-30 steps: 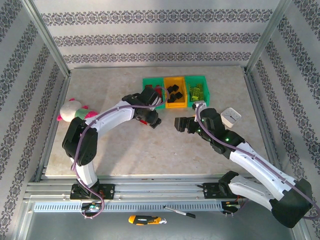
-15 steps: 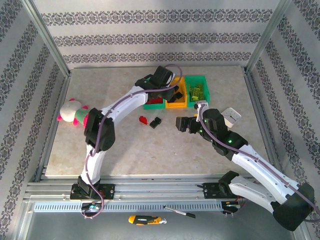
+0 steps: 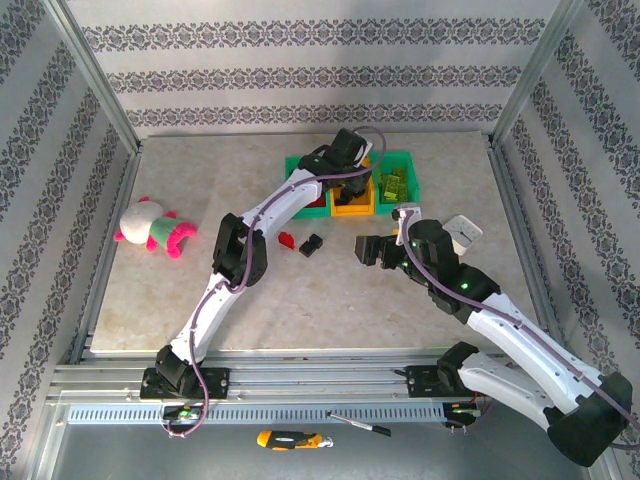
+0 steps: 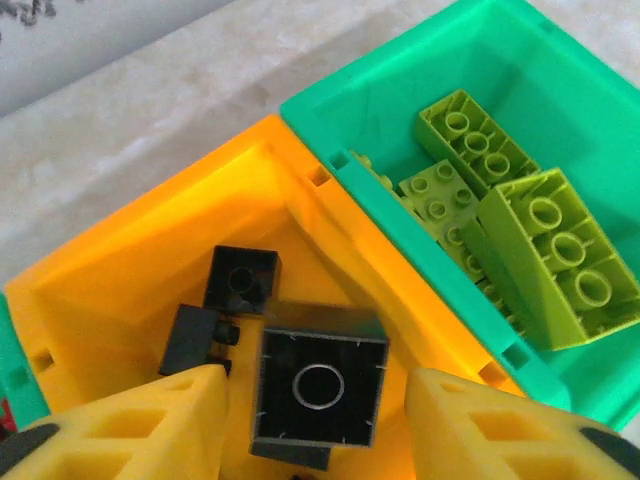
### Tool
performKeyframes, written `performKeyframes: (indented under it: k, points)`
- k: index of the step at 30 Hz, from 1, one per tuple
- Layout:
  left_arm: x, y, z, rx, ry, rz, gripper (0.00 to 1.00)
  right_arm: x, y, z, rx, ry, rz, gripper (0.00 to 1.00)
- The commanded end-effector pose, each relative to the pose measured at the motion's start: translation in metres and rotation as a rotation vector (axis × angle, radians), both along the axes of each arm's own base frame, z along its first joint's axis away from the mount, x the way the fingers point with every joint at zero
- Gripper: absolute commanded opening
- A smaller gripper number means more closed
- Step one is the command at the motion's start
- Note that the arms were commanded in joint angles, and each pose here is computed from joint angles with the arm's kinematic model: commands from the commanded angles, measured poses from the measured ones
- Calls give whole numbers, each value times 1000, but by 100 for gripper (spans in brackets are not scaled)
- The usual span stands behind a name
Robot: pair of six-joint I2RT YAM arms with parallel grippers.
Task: Sort the legos into containers by color
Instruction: Place the lego in the container, then pick up the lego from the center of the table.
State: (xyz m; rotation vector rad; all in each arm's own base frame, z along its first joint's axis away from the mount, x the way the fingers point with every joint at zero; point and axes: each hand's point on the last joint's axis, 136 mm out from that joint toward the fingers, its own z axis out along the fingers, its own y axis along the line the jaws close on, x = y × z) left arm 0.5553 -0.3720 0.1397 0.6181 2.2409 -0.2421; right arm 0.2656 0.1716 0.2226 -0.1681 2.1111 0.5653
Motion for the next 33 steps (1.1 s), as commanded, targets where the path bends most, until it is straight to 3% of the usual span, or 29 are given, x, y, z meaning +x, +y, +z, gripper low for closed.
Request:
performKeyframes:
  k: [1,6,13,19,26,33]
  points:
    - [-4,-6,38,-26,-56,-26,74,2,-5,16,7,-33,-28,93]
    - [-21,4,63,-34,-32,-21,89,7,2,8,-7,-3,-14,93]
    - [-64,36,90,-66,-46,-4,98,15,17,-12,-53,56,16,93]
    - [-120,74,75,-25,-45,-39,97,19,31,-16,-43,65,53,93]
    - [-181,113,28,2,21,-48,95,16,40,-18,-39,53,97,94]
    - [-196,116,-6,-10,112,-41,85,14,49,-21,-23,66,135,93]
